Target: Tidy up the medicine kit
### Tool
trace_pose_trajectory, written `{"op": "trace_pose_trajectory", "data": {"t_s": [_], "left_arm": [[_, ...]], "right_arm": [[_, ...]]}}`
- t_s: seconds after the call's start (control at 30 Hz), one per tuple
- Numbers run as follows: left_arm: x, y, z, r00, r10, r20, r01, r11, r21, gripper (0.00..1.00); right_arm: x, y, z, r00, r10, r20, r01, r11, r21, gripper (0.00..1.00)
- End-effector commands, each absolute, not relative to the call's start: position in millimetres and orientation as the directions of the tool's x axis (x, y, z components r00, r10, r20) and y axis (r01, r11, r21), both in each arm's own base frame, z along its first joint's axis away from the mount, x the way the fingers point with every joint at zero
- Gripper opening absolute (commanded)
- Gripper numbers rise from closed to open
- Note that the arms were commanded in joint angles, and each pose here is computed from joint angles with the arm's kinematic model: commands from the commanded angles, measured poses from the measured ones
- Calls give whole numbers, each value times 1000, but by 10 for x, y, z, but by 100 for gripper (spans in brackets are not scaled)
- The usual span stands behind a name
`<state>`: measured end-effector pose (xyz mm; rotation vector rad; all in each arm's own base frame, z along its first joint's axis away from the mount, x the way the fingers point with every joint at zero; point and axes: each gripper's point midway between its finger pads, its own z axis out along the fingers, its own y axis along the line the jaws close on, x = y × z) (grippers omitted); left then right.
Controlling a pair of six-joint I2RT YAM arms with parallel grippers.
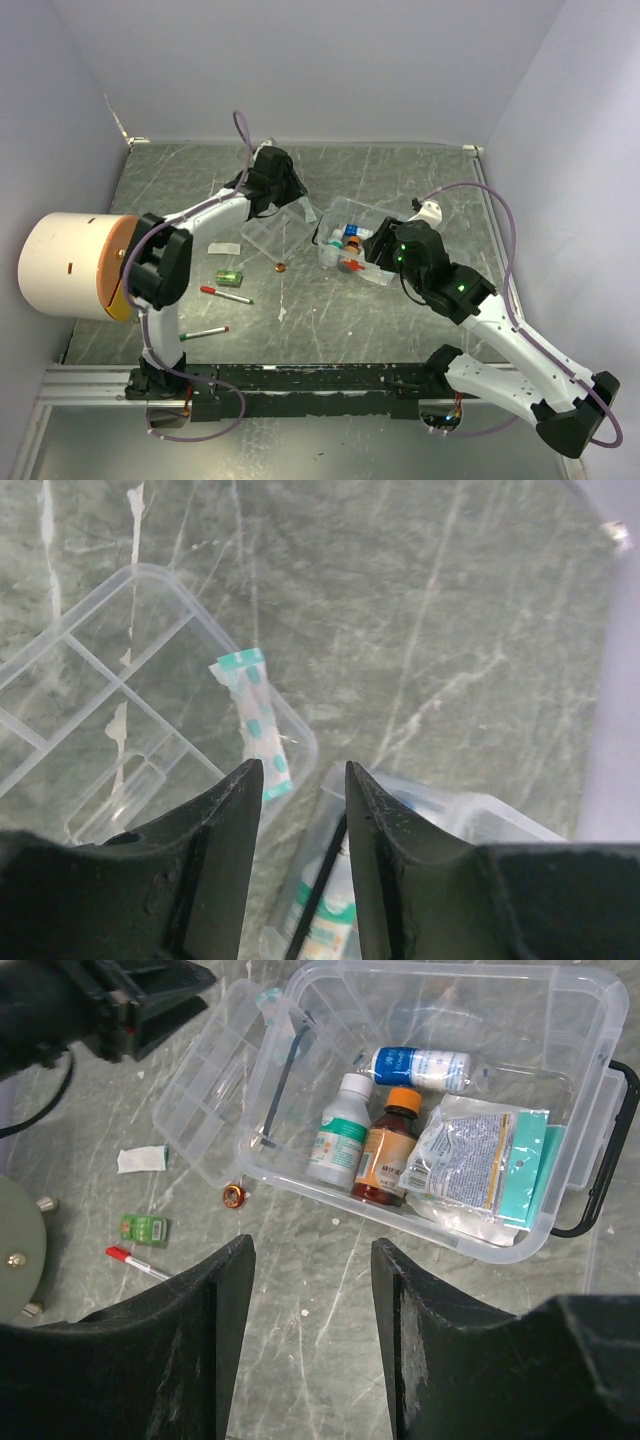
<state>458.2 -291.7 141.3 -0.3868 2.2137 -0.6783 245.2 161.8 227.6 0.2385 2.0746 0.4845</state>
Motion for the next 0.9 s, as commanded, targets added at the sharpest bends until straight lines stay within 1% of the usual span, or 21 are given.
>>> {"op": "trace_pose_trajectory", "data": {"t_s": [0.0, 0.2, 0.33, 0.53, 0.57, 0.6, 0.73, 0.87], "left_arm": [[4624, -2913, 968, -712, -414, -567, -99, 859, -503, 49], [4677, -3042, 642, -751, -387, -535, -83, 859, -506, 49], [4714, -3007, 548, -744, -392, -542, -103, 868, -486, 43], [4710, -2847, 344, -746, -392, -538, -182, 897, -402, 35], [4705, -2836, 335, -748, -392, -535, -186, 898, -398, 32], [4696, -2841, 346, -750, -392, -533, -185, 898, -399, 30], [4658, -2835, 519, -740, -393, -546, -165, 893, -418, 30], [4621, -2739, 922, -697, -392, -600, -139, 895, -423, 34]], "right_arm": [[2456, 1648, 2296, -514, 368, -775, -37, 893, 449, 50], [2466, 1688, 2260, -528, 362, -768, -41, 893, 449, 50], [2465, 1699, 2241, -534, 357, -766, -42, 894, 446, 50], [2466, 1689, 2209, -534, 358, -766, -37, 895, 444, 50], [2466, 1691, 2208, -535, 358, -765, -36, 895, 444, 50], [2467, 1691, 2204, -536, 358, -764, -35, 895, 444, 50], [2460, 1691, 2195, -538, 357, -763, -35, 896, 444, 50], [2465, 1698, 2211, -536, 357, -765, -40, 895, 445, 50]]}}
